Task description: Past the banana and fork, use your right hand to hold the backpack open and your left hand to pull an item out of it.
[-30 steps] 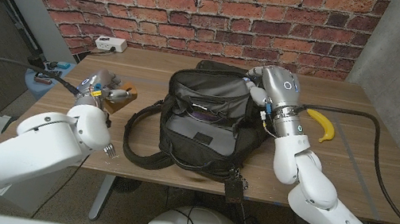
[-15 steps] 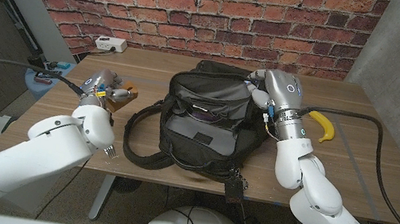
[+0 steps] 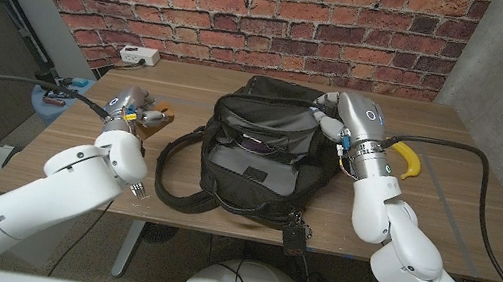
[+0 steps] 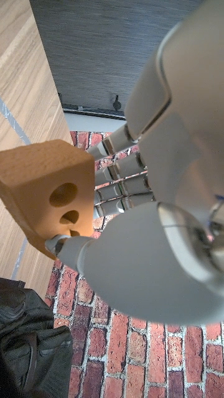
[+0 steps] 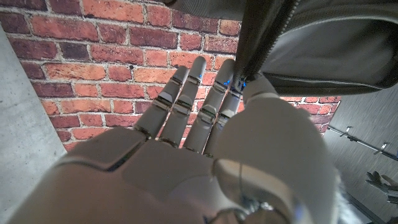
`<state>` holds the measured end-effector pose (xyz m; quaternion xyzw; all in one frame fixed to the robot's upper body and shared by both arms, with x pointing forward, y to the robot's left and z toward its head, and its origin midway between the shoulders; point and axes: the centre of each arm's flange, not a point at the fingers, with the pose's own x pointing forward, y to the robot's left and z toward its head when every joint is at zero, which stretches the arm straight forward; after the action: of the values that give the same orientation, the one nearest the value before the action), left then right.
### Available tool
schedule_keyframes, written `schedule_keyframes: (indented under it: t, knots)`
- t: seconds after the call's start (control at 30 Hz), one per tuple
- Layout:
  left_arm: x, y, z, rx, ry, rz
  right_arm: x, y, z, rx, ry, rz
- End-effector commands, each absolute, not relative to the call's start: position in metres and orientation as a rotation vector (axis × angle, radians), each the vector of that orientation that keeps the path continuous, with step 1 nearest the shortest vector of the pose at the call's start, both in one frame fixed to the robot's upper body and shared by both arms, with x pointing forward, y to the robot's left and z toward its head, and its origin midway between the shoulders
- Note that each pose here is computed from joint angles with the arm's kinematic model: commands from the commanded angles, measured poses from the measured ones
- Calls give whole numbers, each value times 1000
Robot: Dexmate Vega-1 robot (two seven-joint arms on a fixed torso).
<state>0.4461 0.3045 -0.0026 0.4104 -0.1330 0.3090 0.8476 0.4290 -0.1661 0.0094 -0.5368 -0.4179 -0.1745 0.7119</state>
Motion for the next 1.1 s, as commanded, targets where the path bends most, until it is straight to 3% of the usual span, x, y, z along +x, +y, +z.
schedule_keyframes:
  t: [0.03, 1.1]
  knots:
    - [452, 301, 0, 868, -293, 654, 427, -176, 7, -1160, -862, -318]
    - [466, 291, 2, 852, -321, 686, 429, -194, 17, -1172, -700, -108]
